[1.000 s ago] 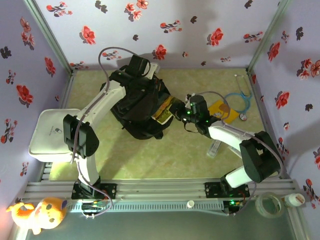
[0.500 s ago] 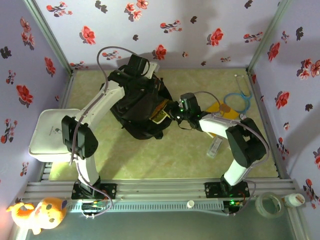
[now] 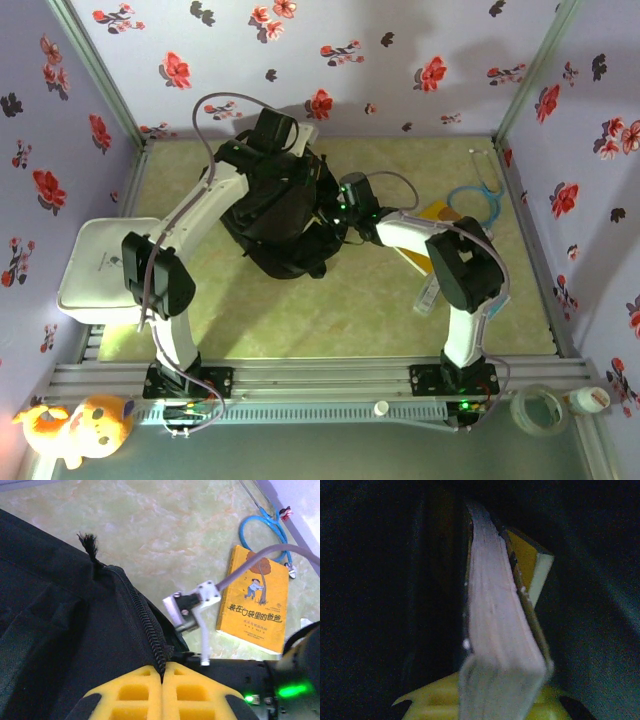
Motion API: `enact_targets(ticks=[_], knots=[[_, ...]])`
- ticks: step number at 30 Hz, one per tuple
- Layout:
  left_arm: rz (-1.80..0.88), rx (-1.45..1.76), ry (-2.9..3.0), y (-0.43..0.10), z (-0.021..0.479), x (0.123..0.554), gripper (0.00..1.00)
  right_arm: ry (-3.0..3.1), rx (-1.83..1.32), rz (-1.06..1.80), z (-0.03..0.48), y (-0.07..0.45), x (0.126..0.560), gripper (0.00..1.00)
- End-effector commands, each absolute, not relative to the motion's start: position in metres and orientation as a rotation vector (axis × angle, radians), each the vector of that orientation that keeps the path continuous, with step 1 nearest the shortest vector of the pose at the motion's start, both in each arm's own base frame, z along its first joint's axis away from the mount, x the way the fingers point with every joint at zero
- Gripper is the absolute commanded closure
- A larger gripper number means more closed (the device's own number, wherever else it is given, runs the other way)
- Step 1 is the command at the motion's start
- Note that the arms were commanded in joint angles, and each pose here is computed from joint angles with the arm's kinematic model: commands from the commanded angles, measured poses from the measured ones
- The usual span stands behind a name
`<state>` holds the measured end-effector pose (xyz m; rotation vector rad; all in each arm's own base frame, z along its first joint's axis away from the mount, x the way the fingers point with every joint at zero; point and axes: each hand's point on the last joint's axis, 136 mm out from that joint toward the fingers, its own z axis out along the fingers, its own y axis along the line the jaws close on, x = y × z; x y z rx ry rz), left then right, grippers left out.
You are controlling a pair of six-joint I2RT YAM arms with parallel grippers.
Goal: Pack the student bag
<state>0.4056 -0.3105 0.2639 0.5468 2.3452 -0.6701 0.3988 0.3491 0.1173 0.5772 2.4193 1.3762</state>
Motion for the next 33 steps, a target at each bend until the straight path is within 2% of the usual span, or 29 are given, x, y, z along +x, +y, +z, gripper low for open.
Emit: enact_targets(ticks=[1,18,23,29,33], knots=[[-0.746,0.541,2.196,-0.314,0.314,0.401,1.00,2.414,0.635,1.393,0.111,0.361,0.406,0.88],[-0.767,0.508,2.168,-0.311,0.325,0.404,1.00,2.379,0.667,1.424,0.089,0.400,0.439,0.84],[-0.764,0.500,2.182,-0.310,0.318,0.405,1.00,2.392,0.670,1.428,0.084,0.406,0.446,0.75],[-0.753,0.485,2.202,-0.304,0.309,0.408,1.00,2.386,0.634,1.408,0.101,0.393,0.443,0.55],[-0.739,0.473,2.221,-0.297,0.302,0.411,1.00,2.418,0.641,1.355,0.109,0.372,0.426,0.52]])
